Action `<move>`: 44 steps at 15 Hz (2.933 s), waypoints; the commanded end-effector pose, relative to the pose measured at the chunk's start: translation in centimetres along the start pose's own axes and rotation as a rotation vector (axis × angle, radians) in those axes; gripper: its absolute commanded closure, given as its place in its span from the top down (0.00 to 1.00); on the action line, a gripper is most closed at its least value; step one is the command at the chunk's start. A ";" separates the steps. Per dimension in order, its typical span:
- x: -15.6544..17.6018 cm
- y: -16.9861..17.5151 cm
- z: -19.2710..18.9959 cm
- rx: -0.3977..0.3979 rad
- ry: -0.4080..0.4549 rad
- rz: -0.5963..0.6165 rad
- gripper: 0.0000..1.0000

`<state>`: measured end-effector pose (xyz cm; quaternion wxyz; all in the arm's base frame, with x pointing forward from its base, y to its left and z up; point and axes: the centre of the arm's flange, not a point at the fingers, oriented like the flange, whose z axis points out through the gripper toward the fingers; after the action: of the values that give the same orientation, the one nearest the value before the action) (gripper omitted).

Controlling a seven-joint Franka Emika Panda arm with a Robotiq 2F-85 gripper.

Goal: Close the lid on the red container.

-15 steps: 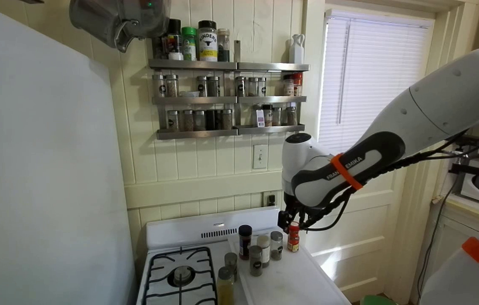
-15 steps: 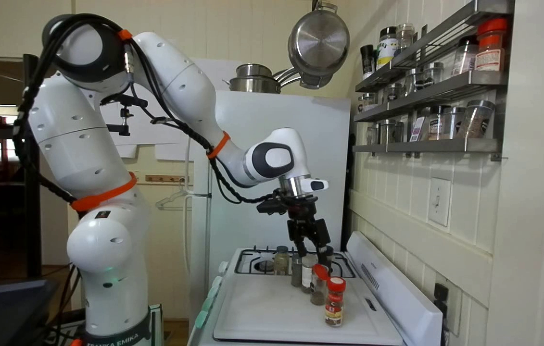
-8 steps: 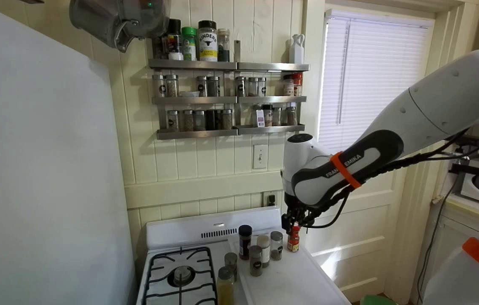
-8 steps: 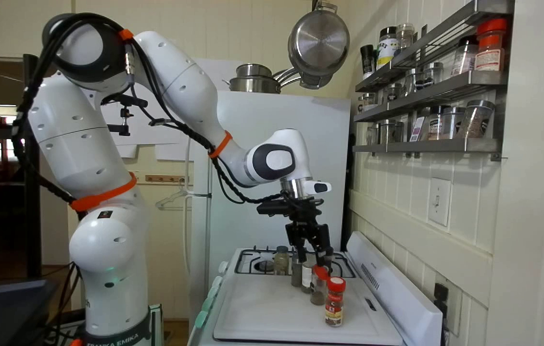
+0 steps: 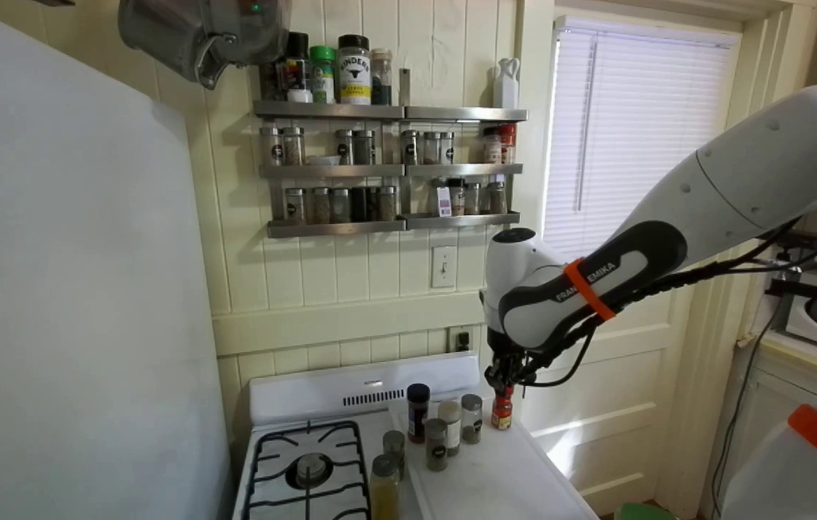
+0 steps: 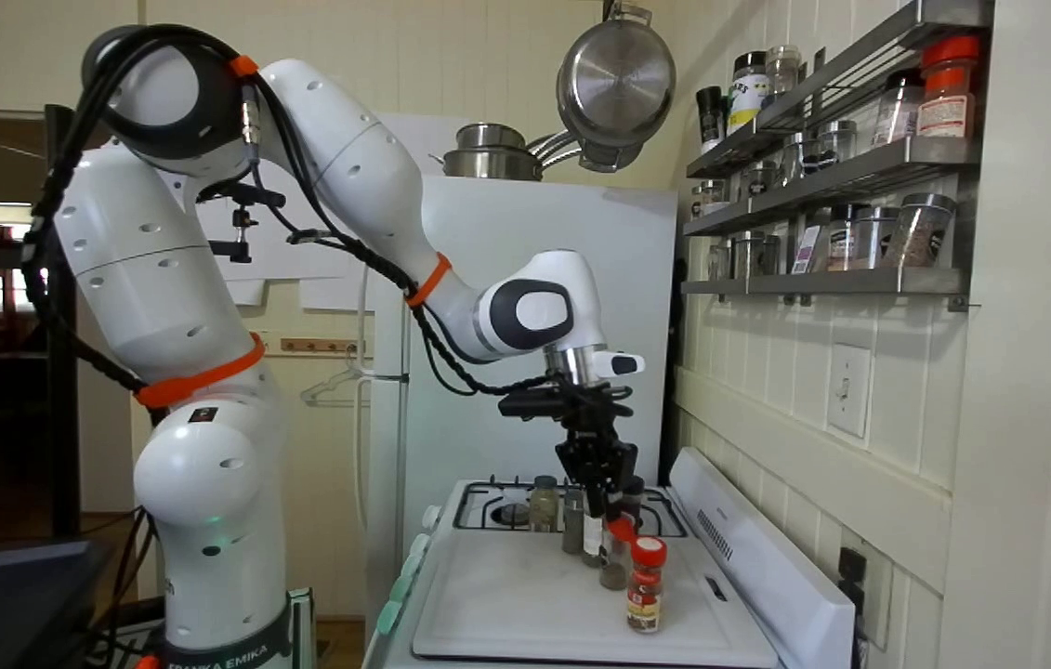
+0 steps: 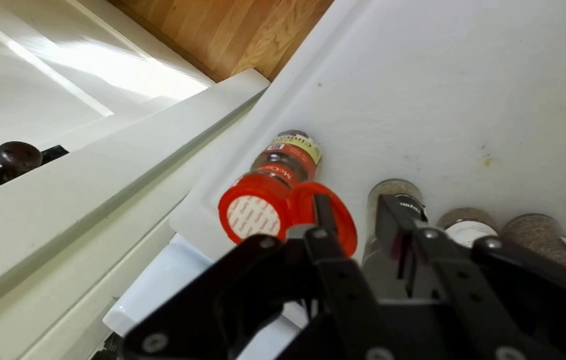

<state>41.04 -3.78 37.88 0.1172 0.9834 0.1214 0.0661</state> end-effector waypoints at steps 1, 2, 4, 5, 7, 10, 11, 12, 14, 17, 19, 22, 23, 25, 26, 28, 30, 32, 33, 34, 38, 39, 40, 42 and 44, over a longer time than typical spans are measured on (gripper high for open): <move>0.1 0.2 0.3 -0.012 0.006 -0.015 0.61; 0.2 0.2 0.3 -0.015 0.005 -0.018 0.67; 0.3 0.2 0.4 -0.032 -0.004 -0.020 0.83; 0.3 0.3 0.6 -0.044 -0.010 -0.021 0.89; 0.4 0.3 0.9 -0.070 -0.022 -0.024 0.92; 0.5 0.3 1.4 -0.114 -0.038 -0.032 0.87; 0.5 0.3 1.5 -0.129 -0.042 -0.032 0.82; 0.5 0.2 1.6 -0.140 -0.044 -0.035 0.68; 0.5 0.2 1.7 -0.157 -0.045 -0.034 0.49; 0.5 0.3 1.8 -0.176 -0.043 -0.032 0.27; 0.5 0.4 1.9 -0.183 -0.044 -0.032 0.15; 0.5 0.5 2.0 -0.187 -0.042 -0.031 0.05; 0.6 0.6 1.9 -0.184 -0.039 -0.031 0.05; 0.9 0.8 1.8 -0.182 -0.029 -0.031 0.01; 0.9 0.9 1.8 -0.183 -0.029 -0.029 0.01; 1.1 1.0 1.9 -0.180 -0.027 -0.029 0.01; 1.3 1.2 1.9 -0.168 -0.021 -0.030 0.01; 1.6 1.4 2.1 -0.135 0.003 -0.030 0.01; 1.8 1.5 2.2 -0.129 0.013 -0.027 0.01; 2.1 1.6 2.3 -0.117 0.026 -0.029 0.01; 2.9 2.0 2.7 -0.061 0.060 -0.025 0.01; 3.1 2.0 2.9 -0.036 0.069 -0.024 0.01; 3.2 2.1 3.0 -0.016 0.076 -0.019 0.01; 3.5 2.4 3.1 0.046 0.095 -0.008 0.01; 3.6 2.6 3.5 0.099 0.107 0.009 0.01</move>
<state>44.77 -5.51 36.54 0.1059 0.9800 0.1252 0.1129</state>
